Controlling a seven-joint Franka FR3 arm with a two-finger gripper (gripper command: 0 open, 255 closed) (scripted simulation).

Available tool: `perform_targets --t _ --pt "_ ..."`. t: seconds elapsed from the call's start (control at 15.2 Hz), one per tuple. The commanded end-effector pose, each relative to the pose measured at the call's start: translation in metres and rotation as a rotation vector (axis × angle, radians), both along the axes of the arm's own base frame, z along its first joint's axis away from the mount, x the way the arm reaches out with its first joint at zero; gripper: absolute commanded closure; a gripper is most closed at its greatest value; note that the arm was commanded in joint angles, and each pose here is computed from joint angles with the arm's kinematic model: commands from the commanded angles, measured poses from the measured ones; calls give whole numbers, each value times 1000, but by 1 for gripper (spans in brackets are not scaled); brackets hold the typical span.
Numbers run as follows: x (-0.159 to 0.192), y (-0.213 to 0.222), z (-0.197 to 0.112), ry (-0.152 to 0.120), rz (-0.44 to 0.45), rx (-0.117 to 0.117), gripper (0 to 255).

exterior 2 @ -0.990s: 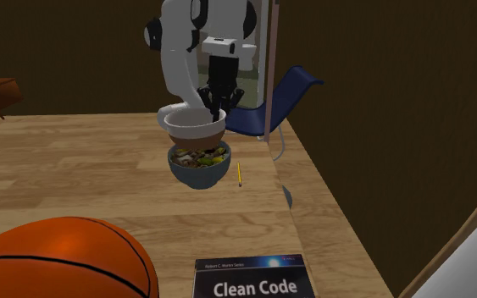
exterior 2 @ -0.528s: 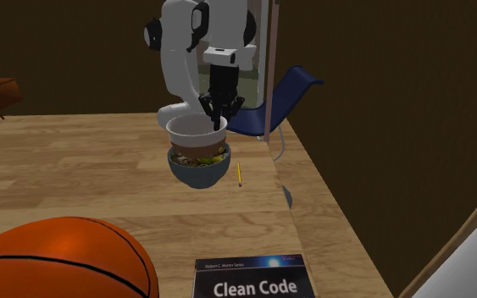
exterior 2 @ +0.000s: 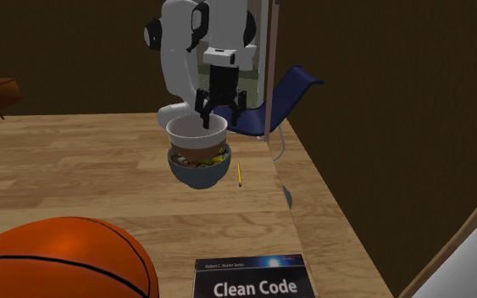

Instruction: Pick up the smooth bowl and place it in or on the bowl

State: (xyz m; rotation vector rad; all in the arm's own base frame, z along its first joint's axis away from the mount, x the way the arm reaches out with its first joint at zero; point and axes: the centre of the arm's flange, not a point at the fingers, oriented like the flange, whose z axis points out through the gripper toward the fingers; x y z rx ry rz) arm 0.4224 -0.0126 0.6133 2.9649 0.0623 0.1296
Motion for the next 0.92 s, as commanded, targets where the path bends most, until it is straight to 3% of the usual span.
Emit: perform_targets --t 0.0,0.07,0.33,0.86 --pt "0 0 0 0 0 0 0" --pt "0 0 0 0 0 0 0" --pt "-4 9 49 0 0 0 0" --pt "-4 9 49 0 0 0 0"
